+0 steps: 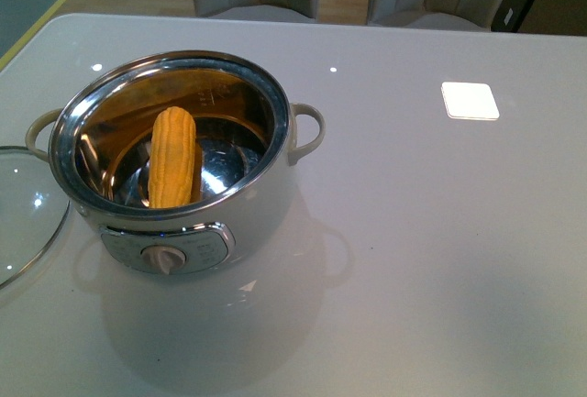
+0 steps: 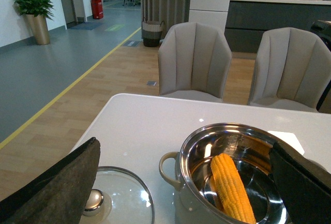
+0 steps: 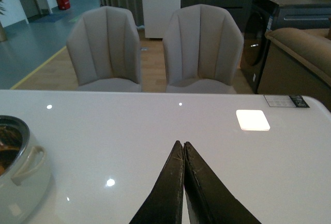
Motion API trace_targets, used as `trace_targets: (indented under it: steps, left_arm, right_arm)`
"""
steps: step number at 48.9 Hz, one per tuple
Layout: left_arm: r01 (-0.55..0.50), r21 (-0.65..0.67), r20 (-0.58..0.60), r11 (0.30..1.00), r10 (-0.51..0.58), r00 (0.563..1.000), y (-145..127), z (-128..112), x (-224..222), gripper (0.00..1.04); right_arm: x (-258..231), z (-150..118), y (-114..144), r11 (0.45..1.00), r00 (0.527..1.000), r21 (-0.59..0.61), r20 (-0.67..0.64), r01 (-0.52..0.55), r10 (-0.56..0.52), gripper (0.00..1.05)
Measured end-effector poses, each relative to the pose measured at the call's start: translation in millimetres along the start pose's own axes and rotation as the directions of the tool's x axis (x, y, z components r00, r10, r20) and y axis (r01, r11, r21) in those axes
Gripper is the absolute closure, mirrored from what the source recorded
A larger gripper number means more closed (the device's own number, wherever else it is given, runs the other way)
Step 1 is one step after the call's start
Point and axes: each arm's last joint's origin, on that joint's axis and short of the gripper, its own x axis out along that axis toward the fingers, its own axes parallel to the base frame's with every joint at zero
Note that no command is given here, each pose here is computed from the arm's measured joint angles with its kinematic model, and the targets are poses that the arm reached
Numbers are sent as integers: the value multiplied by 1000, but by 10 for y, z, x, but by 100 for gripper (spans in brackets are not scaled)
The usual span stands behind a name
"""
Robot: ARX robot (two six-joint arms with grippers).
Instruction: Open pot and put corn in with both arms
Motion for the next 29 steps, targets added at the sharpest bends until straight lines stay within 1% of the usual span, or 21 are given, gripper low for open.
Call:
trace_targets:
  steps: [12, 18, 22, 29]
  left_arm:
    - [0, 0, 0, 1000, 0, 1000, 0, 0, 0, 7]
    - [0, 0, 0, 1000, 0, 1000, 0, 0, 0, 7]
    - [0, 0, 0, 1000, 0, 1000, 0, 0, 0, 7]
    - [0, 0, 0, 1000, 0, 1000, 0, 0, 0, 7]
  right_arm:
    - [-34, -43, 0, 1000, 1000, 0, 1, 0, 0, 103]
    - [-62, -39, 0, 1000, 999, 0, 32, -1, 1, 103]
    - [-134, -87, -1, 1000, 1000, 0, -2, -2, 2, 103]
    - [-172, -69, -1, 1000, 1000, 0, 26, -1, 1, 103]
